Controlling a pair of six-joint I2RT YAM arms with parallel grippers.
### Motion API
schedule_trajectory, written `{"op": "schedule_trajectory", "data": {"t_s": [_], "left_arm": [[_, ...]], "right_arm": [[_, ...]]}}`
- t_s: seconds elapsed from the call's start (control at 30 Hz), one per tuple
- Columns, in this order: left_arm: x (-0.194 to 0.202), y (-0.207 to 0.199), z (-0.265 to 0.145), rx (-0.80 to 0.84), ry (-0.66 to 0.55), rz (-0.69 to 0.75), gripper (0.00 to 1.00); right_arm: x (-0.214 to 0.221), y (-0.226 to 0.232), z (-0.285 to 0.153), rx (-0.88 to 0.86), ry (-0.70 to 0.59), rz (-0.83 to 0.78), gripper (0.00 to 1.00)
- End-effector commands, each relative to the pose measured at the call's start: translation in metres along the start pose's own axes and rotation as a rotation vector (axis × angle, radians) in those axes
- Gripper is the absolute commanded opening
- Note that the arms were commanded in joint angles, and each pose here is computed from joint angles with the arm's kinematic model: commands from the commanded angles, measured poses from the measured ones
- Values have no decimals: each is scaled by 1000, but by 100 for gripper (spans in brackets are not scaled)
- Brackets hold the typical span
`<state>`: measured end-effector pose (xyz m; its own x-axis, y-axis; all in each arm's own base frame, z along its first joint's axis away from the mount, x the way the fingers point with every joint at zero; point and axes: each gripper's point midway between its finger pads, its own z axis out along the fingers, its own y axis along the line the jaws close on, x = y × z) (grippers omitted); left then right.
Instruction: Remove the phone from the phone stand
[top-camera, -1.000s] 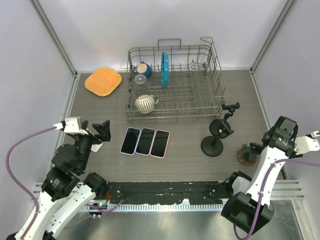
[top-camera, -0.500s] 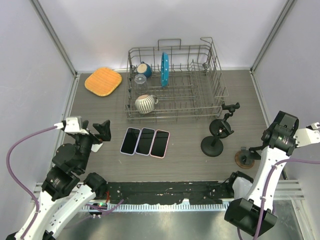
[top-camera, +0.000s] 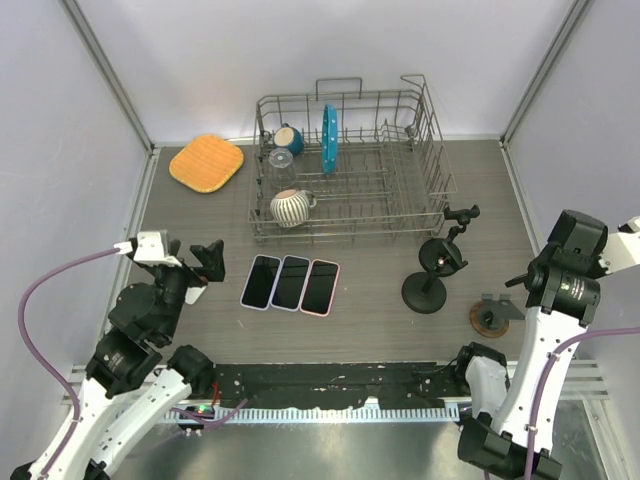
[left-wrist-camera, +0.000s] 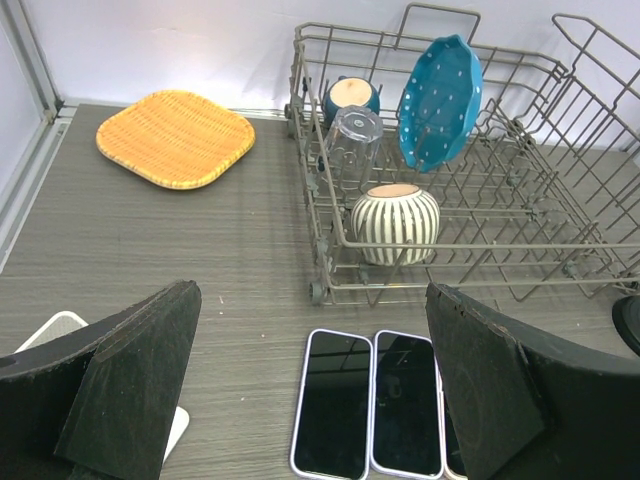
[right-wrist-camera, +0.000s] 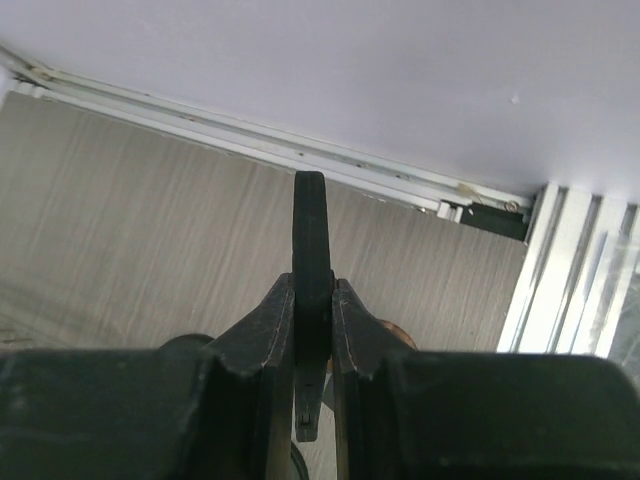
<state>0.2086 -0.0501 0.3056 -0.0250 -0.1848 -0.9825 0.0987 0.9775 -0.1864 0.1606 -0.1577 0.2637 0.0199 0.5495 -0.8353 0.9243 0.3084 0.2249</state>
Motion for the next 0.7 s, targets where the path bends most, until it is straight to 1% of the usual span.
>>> {"op": "schedule_trajectory", "data": {"t_s": [0.0, 0.1, 0.17, 0.23, 0.33, 0.5, 0.53, 0.67], "left_arm": [[-4, -8, 6, 27, -13, -16, 100], [-2, -10, 7, 32, -8, -13, 100], [-1, -11, 9, 35, -6, -12, 100], [0, -11, 10, 38, -6, -10, 100], [1, -10, 11, 32, -8, -12, 100], [3, -6, 13, 12, -10, -11, 100], [3, -5, 14, 9, -11, -12, 100], [2, -1, 15, -9, -22, -10, 100]], "right_arm": [[-52, 26, -25, -137, -146, 22, 1], [-65, 41, -37, -219, -172, -8, 1], [-79, 51, -50, -281, -218, -13, 1], [-95, 64, -65, -370, -262, -11, 1], [-109, 90, -90, -522, -284, -42, 1], [-115, 130, -125, -759, -264, -80, 1], [-117, 141, -139, -845, -262, -84, 1], [-112, 169, -167, -1039, -205, -98, 1]]}}
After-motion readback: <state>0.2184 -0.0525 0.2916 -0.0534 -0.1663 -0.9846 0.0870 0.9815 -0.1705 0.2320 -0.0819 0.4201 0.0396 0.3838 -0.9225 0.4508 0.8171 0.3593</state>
